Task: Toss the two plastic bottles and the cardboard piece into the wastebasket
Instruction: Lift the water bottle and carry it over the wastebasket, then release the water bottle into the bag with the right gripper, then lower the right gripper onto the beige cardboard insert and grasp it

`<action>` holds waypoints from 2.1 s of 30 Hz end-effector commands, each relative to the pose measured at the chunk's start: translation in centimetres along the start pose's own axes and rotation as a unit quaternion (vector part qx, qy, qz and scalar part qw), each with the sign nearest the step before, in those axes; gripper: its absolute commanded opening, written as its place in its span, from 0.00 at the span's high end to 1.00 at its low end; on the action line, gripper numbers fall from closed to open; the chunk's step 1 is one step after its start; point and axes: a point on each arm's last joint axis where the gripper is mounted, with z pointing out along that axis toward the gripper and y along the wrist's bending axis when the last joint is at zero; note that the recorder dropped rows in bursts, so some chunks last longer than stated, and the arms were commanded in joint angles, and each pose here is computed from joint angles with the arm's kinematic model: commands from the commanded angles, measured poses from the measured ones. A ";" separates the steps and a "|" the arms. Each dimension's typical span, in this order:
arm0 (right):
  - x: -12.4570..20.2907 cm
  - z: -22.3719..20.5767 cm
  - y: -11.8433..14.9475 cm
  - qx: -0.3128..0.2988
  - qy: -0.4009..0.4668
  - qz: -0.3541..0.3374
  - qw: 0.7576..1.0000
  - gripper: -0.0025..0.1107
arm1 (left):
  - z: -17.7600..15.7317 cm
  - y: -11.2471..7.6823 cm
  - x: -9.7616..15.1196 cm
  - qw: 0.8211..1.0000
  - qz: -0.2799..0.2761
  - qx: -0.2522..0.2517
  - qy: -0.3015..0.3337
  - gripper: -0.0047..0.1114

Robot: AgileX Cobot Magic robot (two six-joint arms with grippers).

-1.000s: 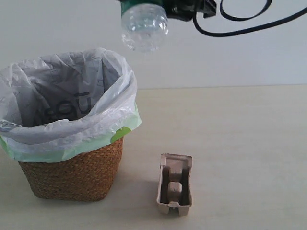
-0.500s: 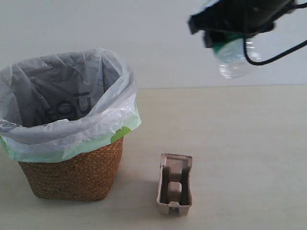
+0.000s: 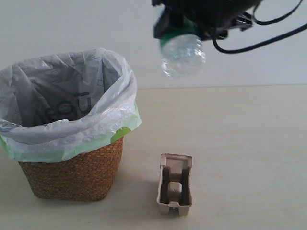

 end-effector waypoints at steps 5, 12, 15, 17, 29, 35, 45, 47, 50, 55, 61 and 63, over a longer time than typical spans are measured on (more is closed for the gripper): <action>-1.0 -1.0 0.8 -0.013 -0.026 -0.140 0.990 0.97 | -0.1 0.0 -0.2 1.000 -0.006 -0.001 -0.008 0.03; -0.8 -5.8 -8.1 0.537 0.027 -0.112 0.835 0.97 | -0.1 0.0 -0.2 1.000 -0.006 -0.001 -0.008 0.03; -0.9 -6.4 -8.3 0.567 0.021 -0.107 0.816 0.97 | -0.1 0.0 -0.2 1.000 -0.006 -0.001 -0.008 0.03; -0.1 -5.6 -8.0 0.528 0.045 -0.066 0.845 0.97 | -0.1 0.0 -0.2 1.000 -0.006 -0.001 -0.008 0.03; -2.5 -1.4 6.3 -0.225 -0.108 0.009 0.968 0.32 | -0.1 0.0 -0.2 1.000 -0.006 -0.001 -0.008 0.03; -1.3 0.8 5.2 -0.179 -0.039 0.027 0.983 0.15 | -0.1 0.0 -0.2 1.000 -0.006 -0.001 -0.008 0.03; -0.3 0.7 5.0 -0.165 0.010 -0.002 0.986 0.18 | -0.1 0.0 -0.2 1.000 -0.006 -0.001 -0.008 0.03; 0.3 0.8 4.6 -0.145 0.043 -0.026 0.988 0.18 | -0.1 0.0 -0.2 1.000 -0.006 -0.001 -0.008 0.03; 1.4 0.9 3.3 -0.076 0.105 -0.056 0.990 0.18 | -0.1 0.0 -0.2 1.000 -0.006 -0.001 -0.008 0.03; 4.2 1.0 0.2 0.074 0.228 -0.015 0.971 0.18 | -0.1 0.0 -0.2 1.000 -0.006 -0.001 -0.008 0.03; 8.2 2.3 -2.0 0.117 0.313 -0.004 0.942 0.18 | -0.1 0.0 -0.2 1.000 -0.006 -0.001 -0.008 0.03; 9.3 3.0 -2.7 0.124 0.315 0.003 0.941 0.18 | -0.1 0.0 -0.2 1.000 -0.006 -0.001 -0.008 0.03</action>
